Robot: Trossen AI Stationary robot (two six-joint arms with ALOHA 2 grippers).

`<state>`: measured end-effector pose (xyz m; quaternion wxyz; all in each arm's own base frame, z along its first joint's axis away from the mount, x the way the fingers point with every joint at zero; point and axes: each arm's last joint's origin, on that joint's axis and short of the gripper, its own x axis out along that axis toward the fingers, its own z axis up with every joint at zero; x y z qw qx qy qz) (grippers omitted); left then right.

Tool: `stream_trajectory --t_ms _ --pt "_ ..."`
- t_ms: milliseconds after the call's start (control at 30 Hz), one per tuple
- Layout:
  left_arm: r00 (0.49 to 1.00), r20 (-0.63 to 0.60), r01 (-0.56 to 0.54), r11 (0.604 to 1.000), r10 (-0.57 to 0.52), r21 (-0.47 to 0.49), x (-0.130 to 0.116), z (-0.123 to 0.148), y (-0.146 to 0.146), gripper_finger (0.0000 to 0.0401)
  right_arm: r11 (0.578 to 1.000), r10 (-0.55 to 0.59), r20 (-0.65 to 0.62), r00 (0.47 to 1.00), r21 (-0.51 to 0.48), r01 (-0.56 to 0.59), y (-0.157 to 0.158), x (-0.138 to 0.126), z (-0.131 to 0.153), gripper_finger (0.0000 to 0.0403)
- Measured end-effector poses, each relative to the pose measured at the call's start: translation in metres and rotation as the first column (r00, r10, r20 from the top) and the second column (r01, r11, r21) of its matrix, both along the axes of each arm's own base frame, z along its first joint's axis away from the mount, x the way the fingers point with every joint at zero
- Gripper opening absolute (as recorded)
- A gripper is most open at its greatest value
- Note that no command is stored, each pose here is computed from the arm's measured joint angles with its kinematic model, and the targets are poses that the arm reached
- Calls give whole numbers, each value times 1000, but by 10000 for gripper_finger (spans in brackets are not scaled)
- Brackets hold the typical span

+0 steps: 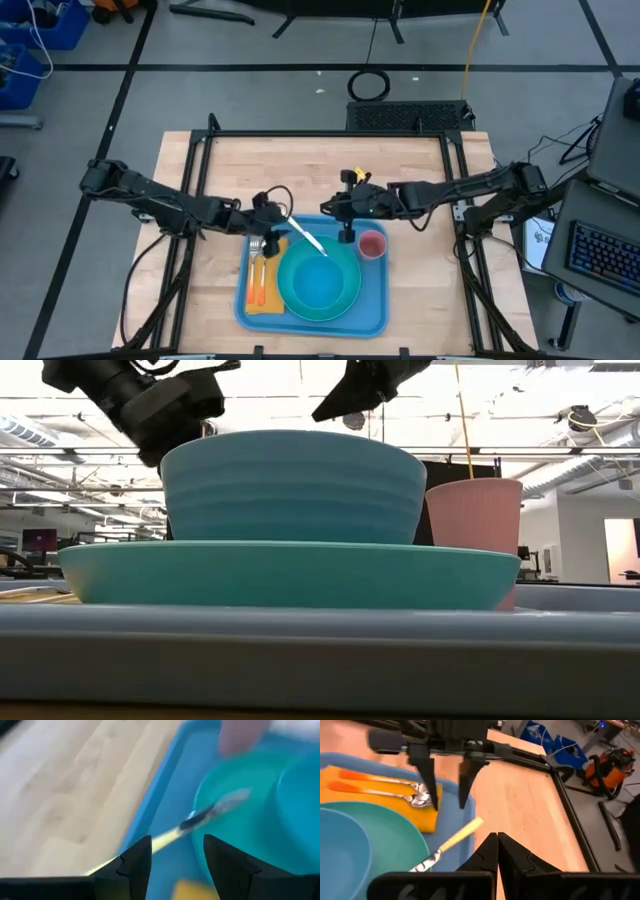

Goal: Set up tray
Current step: Put the yellow knife on the yellow napkin to the right of the orange spoon

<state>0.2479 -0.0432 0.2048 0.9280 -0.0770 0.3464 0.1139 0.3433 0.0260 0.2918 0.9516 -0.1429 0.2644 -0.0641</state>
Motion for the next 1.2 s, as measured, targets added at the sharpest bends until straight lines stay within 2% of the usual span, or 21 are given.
stream_trajectory --t_ms 133,333,533,600,767,933,1200 --pt "982 -131 155 978 -136 141 -6 -5 5 184 1000 28 0 1000 -5 -28 8 -1 1 0" --pt "954 -242 230 947 -175 224 -8 -11 15 184 999 41 -24 999 12 -40 15 -5 0 29" --pt "946 -262 259 932 -192 252 -8 -11 22 184 999 42 -48 998 9 -42 15 -6 -2 79" --pt "941 -262 278 930 -213 239 -7 -11 22 184 999 48 -51 998 -3 -48 15 -6 -2 91" --pt "932 -271 318 903 -242 287 -4 -6 28 184 999 47 -54 997 2 -47 15 -7 -2 113" --pt "920 -275 359 885 -281 296 -1 -1 34 184 999 44 -80 996 -6 -44 13 -8 -9 127" --pt "884 -356 410 869 -304 277 14 -20 42 184 999 45 -121 992 21 -42 0 -12 -30 128"
